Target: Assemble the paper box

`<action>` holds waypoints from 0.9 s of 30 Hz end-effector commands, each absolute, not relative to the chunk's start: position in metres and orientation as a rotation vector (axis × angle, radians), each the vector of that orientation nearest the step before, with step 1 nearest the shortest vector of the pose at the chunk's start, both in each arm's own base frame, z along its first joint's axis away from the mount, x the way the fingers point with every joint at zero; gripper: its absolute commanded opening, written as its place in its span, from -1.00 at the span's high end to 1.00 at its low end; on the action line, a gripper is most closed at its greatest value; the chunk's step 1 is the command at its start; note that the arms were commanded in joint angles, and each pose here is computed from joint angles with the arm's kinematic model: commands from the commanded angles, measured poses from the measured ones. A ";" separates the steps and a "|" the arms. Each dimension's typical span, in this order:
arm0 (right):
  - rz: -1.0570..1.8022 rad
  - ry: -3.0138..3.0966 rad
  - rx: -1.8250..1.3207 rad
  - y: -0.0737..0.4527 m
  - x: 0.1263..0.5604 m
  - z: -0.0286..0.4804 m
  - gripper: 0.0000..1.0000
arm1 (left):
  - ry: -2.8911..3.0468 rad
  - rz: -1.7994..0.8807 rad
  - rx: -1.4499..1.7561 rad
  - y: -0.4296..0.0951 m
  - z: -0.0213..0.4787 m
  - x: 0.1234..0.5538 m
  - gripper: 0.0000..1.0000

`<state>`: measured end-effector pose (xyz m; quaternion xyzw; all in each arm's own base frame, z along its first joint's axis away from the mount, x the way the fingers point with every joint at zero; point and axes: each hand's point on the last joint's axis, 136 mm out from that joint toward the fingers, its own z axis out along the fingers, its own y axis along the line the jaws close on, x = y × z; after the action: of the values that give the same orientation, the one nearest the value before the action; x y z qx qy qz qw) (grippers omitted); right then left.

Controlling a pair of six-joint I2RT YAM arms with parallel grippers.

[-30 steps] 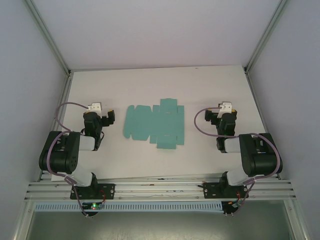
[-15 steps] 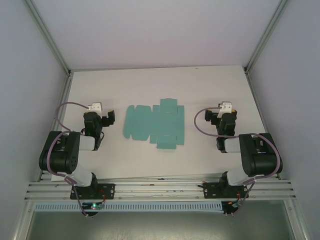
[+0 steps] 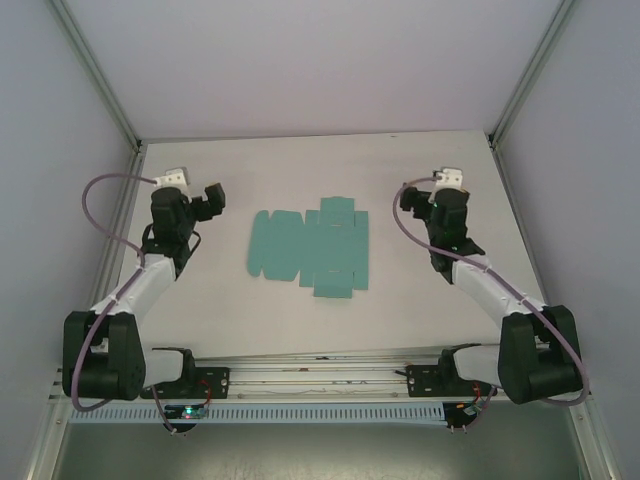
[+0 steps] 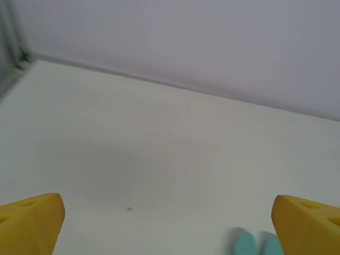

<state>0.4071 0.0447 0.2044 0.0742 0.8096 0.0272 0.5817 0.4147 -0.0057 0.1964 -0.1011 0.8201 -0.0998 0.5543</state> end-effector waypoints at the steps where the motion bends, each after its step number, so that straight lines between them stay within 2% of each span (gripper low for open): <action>1: 0.199 2.211 0.259 0.086 0.382 0.140 -0.75 | 2.201 -0.535 -0.296 -0.051 0.136 0.400 -1.00; 3: 0.283 2.321 0.213 0.118 0.378 0.120 -0.58 | 2.232 -0.654 -0.275 -0.069 0.128 0.402 -1.00; 5: 0.356 2.433 0.181 0.145 0.374 0.099 -0.26 | 2.282 -0.734 -0.258 -0.082 0.120 0.402 -0.99; 7: 0.399 2.500 0.138 0.167 0.373 0.081 -0.05 | 2.340 -0.799 -0.229 -0.096 0.111 0.398 -1.00; 10: 0.383 2.611 0.147 0.177 0.372 0.050 0.31 | 2.420 -0.847 -0.199 -0.110 0.093 0.394 -1.00; 12: 0.348 2.659 0.167 0.174 0.373 0.033 0.43 | 2.447 -0.903 -0.180 -0.120 0.084 0.393 -1.00; 14: 0.347 2.694 0.181 0.174 0.371 0.020 0.48 | 2.472 -0.963 -0.162 -0.129 0.077 0.391 -1.00; 23: 0.382 2.771 0.203 0.172 0.355 -0.024 0.51 | 2.544 -1.088 -0.041 -0.162 0.065 0.378 -0.97; 25: 0.418 2.776 0.207 0.175 0.352 -0.031 0.51 | 2.523 -1.153 -0.014 -0.170 0.069 0.376 -0.86; 27: 0.461 2.772 0.204 0.180 0.350 -0.035 0.51 | 2.494 -1.216 -0.004 -0.178 0.074 0.377 -0.61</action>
<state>0.3882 0.1832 0.0145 0.0632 0.9536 0.1637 0.2446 0.3809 -0.1576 0.0619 -0.0313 0.9019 -0.3850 0.1933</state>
